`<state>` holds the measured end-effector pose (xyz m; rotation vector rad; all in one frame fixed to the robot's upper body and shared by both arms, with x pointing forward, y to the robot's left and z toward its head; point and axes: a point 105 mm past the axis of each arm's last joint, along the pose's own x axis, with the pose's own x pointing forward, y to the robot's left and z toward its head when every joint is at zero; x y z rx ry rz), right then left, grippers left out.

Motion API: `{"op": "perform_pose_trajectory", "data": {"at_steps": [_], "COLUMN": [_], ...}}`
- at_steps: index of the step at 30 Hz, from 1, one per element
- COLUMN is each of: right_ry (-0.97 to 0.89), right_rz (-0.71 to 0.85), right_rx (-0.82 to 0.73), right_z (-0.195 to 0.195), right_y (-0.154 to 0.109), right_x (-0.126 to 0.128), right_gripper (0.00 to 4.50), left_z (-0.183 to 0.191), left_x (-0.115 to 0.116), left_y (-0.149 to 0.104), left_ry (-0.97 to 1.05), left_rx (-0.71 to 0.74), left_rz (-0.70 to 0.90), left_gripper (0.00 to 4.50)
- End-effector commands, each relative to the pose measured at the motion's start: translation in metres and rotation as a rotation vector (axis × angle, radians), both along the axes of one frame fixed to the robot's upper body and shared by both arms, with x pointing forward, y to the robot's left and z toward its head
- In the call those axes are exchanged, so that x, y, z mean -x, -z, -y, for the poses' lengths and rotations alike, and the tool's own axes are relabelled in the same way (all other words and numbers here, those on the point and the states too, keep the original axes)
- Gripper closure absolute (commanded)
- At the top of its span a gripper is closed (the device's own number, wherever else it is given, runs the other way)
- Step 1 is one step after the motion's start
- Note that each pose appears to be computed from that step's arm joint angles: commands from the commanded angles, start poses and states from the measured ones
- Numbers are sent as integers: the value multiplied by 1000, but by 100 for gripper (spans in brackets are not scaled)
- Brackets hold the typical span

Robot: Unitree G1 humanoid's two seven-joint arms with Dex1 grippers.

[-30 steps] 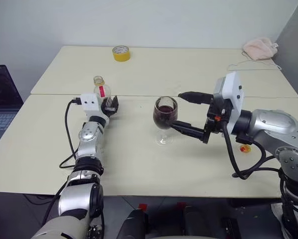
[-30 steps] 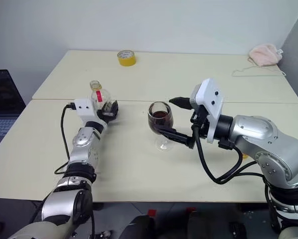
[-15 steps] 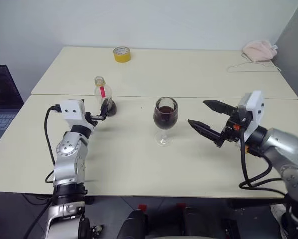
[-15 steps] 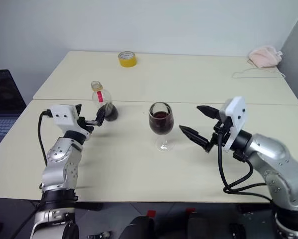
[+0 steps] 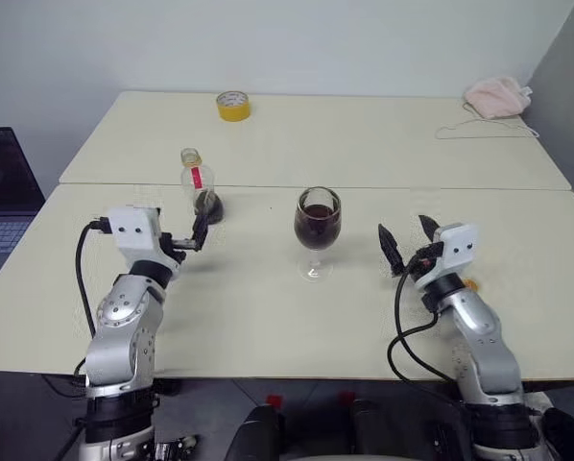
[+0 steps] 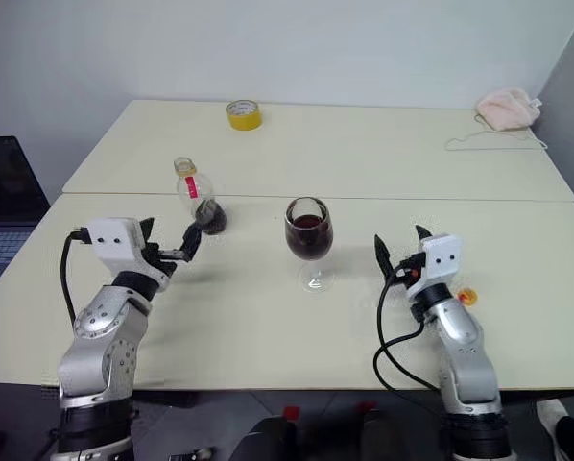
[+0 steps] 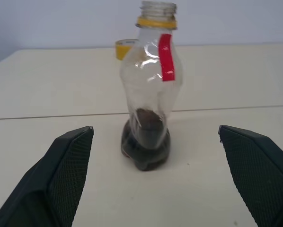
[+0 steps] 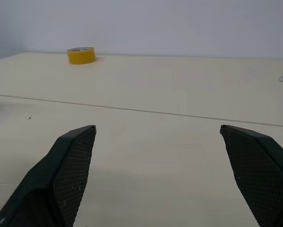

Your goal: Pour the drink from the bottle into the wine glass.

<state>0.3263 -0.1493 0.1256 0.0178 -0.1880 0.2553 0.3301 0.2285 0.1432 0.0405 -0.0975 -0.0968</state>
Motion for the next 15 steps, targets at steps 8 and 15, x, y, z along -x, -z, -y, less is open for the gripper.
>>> {"op": "perform_pose_trajectory", "data": {"at_steps": [8,15], "right_ry": [62,58], "right_rz": [30,33], "right_rx": [-67,-65], "right_z": [-3,-5], "right_y": [2,3], "right_x": [-10,-12], "right_gripper": [0,0], "left_z": [9,7], "left_x": [5,4], "left_y": [1,0], "left_ry": [-6,-26], "left_rx": [2,35], "left_rz": [60,87], "left_gripper": [1,1]}}
